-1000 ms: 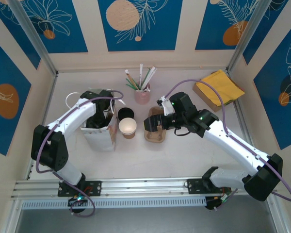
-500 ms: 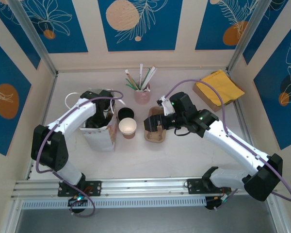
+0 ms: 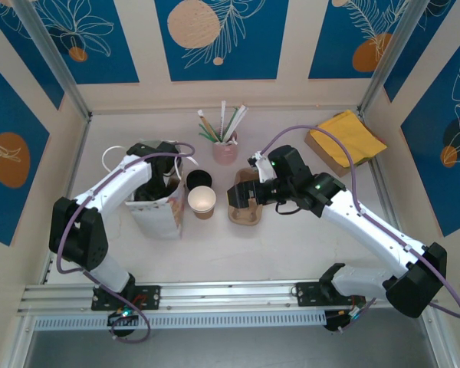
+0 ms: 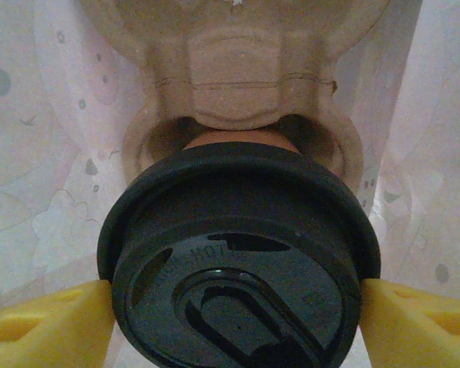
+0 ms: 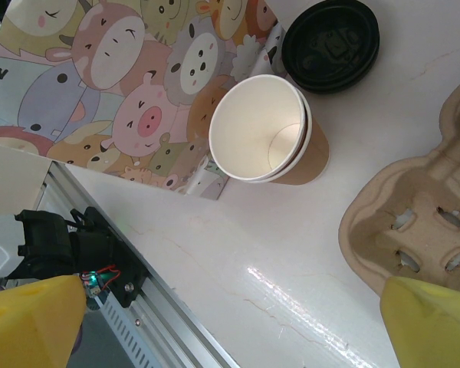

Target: Pack the takeout coffee

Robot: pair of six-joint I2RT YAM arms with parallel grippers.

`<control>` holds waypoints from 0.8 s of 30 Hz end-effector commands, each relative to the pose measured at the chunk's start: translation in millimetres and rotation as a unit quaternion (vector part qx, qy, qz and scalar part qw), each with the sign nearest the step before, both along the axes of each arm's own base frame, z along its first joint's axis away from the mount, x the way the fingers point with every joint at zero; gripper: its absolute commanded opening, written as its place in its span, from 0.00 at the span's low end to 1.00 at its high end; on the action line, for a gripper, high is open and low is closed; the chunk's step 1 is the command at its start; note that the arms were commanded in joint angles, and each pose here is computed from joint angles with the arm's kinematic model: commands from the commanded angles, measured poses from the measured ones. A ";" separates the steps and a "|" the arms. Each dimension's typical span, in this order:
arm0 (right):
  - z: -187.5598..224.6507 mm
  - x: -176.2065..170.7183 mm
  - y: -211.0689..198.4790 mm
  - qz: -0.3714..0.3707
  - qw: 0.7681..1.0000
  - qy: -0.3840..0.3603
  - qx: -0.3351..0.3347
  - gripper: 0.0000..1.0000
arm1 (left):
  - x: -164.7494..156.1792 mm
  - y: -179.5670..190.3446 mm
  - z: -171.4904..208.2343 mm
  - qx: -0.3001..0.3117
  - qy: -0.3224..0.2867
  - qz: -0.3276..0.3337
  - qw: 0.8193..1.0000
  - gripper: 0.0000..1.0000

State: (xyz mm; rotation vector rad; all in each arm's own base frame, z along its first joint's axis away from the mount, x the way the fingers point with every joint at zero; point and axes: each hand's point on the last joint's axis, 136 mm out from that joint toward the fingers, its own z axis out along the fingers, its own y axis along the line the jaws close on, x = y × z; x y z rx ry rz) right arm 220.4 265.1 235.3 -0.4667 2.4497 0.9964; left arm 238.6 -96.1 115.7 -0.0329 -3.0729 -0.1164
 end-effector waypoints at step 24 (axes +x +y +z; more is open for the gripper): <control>10.7 -2.1 2.8 0.004 1.000 -0.005 0.010 0.99 | -0.7 6.9 30.2 -0.003 -0.023 0.012 1.000 0.81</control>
